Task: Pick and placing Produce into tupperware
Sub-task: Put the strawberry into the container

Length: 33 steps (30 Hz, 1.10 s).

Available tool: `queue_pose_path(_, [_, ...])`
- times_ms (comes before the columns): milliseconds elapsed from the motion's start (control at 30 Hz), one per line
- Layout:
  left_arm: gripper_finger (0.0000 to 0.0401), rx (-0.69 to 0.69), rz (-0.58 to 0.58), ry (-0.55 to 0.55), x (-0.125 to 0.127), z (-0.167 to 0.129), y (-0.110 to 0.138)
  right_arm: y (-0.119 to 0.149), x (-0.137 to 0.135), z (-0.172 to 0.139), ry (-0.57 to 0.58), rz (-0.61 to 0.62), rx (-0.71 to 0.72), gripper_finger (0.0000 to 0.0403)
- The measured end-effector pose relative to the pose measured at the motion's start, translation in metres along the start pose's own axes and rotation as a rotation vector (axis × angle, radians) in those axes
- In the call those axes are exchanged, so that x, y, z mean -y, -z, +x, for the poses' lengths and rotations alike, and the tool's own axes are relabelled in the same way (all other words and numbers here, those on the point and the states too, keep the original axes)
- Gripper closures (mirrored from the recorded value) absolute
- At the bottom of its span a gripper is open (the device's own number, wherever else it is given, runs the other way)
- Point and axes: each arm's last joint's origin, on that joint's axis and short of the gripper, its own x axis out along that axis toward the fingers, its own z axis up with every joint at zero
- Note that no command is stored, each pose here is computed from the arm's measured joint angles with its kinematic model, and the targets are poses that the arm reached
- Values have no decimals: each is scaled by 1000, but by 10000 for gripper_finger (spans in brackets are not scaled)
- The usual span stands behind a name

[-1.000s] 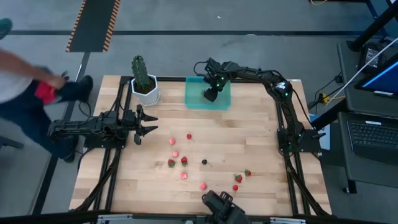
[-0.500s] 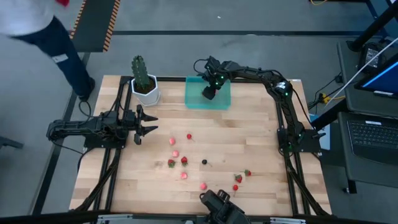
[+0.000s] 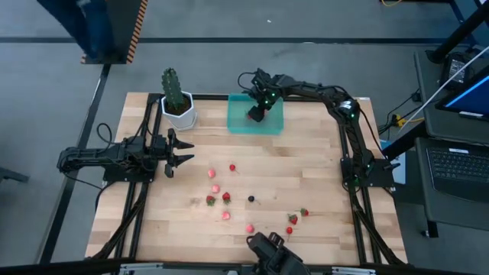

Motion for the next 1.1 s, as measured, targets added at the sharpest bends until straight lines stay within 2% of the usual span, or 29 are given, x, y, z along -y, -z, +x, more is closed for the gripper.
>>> queue_pose_path(133, [220,0,-1,0,0,0,0,0,-2,-10,13,0,-5,195])
queue_pose_path(300, [220,-1,1,0,0,0,0,0,-13,-39,15,-8,6,209])
queue_pose_path(633, [220,-2,-33,8,0,0,0,6,-72,-118,16,-140,130,238])
queue_pose_path(800, [220,-2,-27,8,0,0,0,34,-101,-138,-5,-218,175,244])
queue_pose_path(1100, [220,-2,-24,8,0,0,0,102,-136,-141,-119,-229,374,244])
